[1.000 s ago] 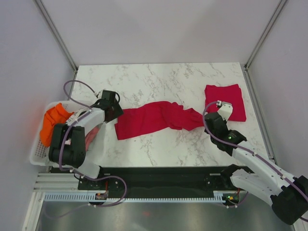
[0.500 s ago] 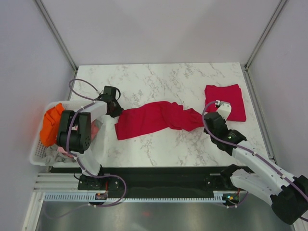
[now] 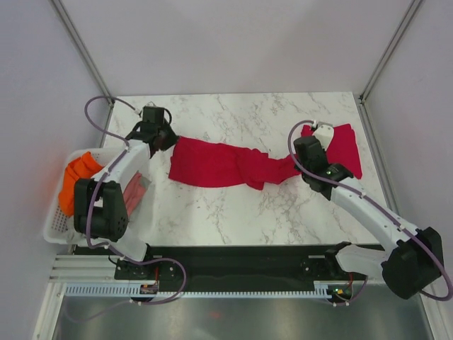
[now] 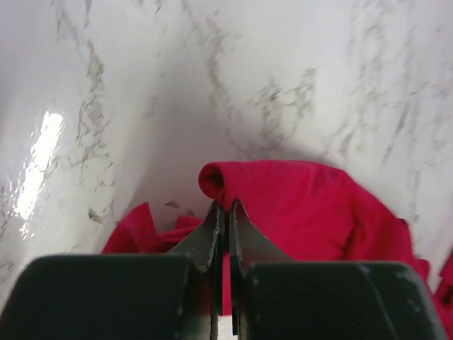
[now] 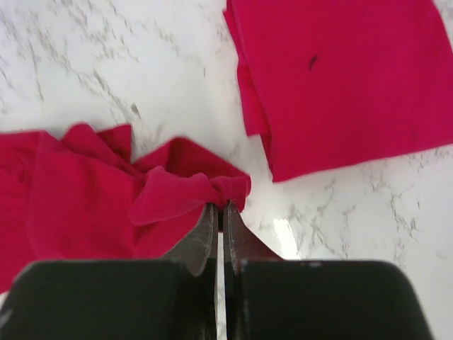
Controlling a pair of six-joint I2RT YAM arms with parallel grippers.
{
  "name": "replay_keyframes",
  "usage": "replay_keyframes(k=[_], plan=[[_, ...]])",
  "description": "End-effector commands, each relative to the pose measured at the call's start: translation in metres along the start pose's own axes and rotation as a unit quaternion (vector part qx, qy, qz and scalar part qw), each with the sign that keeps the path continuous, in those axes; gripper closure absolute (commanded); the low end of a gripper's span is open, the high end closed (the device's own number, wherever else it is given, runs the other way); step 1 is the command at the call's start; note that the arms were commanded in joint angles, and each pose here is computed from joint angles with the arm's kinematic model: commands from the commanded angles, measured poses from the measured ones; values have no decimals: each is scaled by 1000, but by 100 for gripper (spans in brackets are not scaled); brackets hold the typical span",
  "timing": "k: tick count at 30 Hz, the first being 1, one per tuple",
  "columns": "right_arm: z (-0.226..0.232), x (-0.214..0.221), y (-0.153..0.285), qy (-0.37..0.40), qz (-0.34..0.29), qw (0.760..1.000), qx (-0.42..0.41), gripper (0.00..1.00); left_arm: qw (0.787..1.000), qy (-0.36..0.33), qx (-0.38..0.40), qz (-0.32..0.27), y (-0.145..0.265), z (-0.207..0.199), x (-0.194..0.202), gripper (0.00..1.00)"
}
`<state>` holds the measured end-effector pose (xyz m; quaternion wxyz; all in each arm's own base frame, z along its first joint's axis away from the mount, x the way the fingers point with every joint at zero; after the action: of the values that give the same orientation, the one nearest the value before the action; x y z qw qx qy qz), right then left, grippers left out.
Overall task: Fold and stack the t-shirts
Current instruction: Flatten the tshirt out
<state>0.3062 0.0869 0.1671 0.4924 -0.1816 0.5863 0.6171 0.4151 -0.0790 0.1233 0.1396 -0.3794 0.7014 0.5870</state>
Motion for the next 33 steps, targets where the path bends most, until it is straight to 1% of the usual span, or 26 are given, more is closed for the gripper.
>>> replay_keyframes(k=[1,2,3,4,5,6,7,9,10,11,12,15,16,17,18,19,20,21,22,23,24,26,27,28,30,33], plan=[[25,-63,-4,-46,-50,998,-20,100,996,7,55,-72,45,-32,-65,98],[29,-73,-5,-52,-50,997,-27,100,995,10,61,-77,50,-35,-75,98],[31,-79,-10,-57,-41,997,-33,100,994,19,66,-90,61,-37,-96,98],[41,-106,-4,-71,-59,995,-45,100,992,26,75,-96,68,-38,-107,98],[42,-116,-5,-74,-61,994,-42,100,990,35,92,-99,75,-42,-117,98],[36,-130,-3,-81,-66,994,-32,100,986,51,100,-123,91,-38,-143,98],[41,-162,10,-99,-90,990,-45,100,983,58,117,-126,103,-39,-151,98],[34,-192,24,-119,-113,985,-47,100,976,78,126,-162,131,-27,-182,98],[35,-213,38,-129,-135,981,-58,100,973,80,134,-171,142,-27,-187,98],[32,-223,50,-135,-149,978,-63,100,968,79,141,-190,163,-27,-193,98],[29,-228,57,-136,-156,976,-62,100,968,78,142,-192,168,-25,-189,98],[27,-208,64,-141,-134,977,-86,100,971,78,144,-176,174,-18,-158,98],[23,-175,50,-132,-94,983,-86,100,972,78,144,-167,171,-16,-145,98],[18,-162,53,-137,-85,983,-92,100,975,81,139,-151,160,-6,-118,98],[15,-146,49,-139,-71,983,-96,100,977,84,135,-143,154,-1,-104,98],[2,-102,32,-137,-29,987,-81,100,979,86,134,-130,145,4,-86,98],[-6,-92,38,-142,-32,986,-85,100,984,96,118,-97,123,18,-49,98],[-13,-79,36,-146,-30,985,-82,100,982,95,123,-106,125,21,-40,98],[-29,-53,33,-149,-18,986,-69,100,982,98,120,-104,121,26,-28,98],[-34,-41,33,-150,-13,986,-69,100,986,102,108,-76,106,38,5,98],[-43,-22,33,-144,-2,987,-71,84,985,98,113,-90,110,39,10,86],[-44,-8,35,-136,10,987,-86,52,988,94,102,-73,101,51,39,38],[-47,-3,36,-133,12,987,-88,32,988,93,98,-74,102,54,44,26],[-51,5,35,-128,15,988,-85,17,988,90,97,-84,106,56,45,1],[-51,4,36,-123,9,988,-94,16,988,81,96,-89,107,57,46,0],[-29,3,30,-105,37,985,-133,21,988,65,111,-83,105,46,33,1]])
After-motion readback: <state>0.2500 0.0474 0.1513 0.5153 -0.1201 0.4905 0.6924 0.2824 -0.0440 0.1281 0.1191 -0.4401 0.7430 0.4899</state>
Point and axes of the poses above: each gripper's point midway between its finger pads, its own y axis back along the fingers, its own z axis along the line the jaws close on, x = y × z, the point moved 1 cm from there along y, back along the fingers, and after that the axes turned 11 degrees about -y, right-handed, at the moved point
